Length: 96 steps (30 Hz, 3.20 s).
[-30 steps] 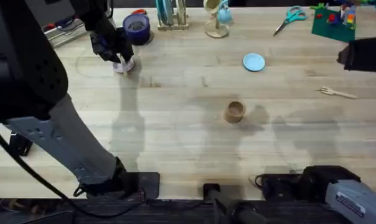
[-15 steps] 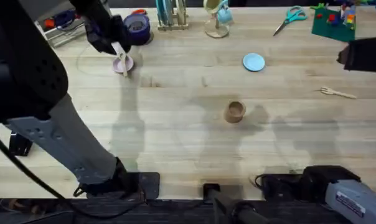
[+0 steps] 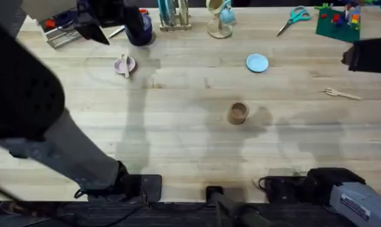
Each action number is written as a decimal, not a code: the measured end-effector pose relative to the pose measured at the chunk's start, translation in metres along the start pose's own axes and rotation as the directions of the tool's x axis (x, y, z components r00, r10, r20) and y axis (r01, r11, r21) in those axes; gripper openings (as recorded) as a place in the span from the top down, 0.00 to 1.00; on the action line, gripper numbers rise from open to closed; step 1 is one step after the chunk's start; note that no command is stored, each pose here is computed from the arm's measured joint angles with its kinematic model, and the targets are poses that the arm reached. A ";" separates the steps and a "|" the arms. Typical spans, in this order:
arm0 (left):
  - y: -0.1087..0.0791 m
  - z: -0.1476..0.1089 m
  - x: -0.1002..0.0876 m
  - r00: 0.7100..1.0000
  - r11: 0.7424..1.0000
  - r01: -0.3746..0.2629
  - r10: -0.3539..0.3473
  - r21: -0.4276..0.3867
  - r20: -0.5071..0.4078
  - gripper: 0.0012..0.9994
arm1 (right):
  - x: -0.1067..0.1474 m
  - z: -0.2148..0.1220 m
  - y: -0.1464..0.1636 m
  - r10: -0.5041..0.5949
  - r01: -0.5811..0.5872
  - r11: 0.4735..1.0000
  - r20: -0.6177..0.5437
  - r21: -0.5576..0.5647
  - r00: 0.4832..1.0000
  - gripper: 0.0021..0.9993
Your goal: Pick up a utensil and set it on the pink plate, then put the other utensil in the container.
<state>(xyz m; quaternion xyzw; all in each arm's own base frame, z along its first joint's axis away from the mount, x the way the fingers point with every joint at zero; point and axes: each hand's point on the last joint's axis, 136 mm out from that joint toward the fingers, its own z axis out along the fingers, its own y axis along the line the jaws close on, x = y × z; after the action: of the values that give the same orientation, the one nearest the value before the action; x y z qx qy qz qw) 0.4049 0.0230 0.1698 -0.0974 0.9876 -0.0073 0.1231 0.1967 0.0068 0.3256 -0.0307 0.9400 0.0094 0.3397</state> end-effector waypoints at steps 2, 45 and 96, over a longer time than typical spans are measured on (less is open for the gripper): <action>-0.006 -0.021 0.006 0.999 1.000 -0.022 0.022 0.008 0.029 0.18 | 0.000 0.000 0.000 0.000 0.000 1.000 0.000 0.000 1.000 0.00; -0.033 -0.254 0.189 0.806 0.877 -0.453 0.325 0.161 0.495 0.00 | 0.000 0.000 0.000 0.000 0.000 1.000 0.000 0.000 1.000 0.00; -0.103 -0.131 0.248 0.255 0.157 -0.967 0.676 0.202 0.691 0.01 | 0.015 0.006 -0.020 -0.107 0.119 0.988 -0.113 0.100 0.988 0.00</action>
<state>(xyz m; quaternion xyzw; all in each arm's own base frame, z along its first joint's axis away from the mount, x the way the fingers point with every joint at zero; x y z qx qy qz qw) 0.1566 -0.1272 0.2411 0.5259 0.7413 -0.2269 0.3500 0.1903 -0.0134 0.3112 -0.0663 0.9528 -0.0618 0.2898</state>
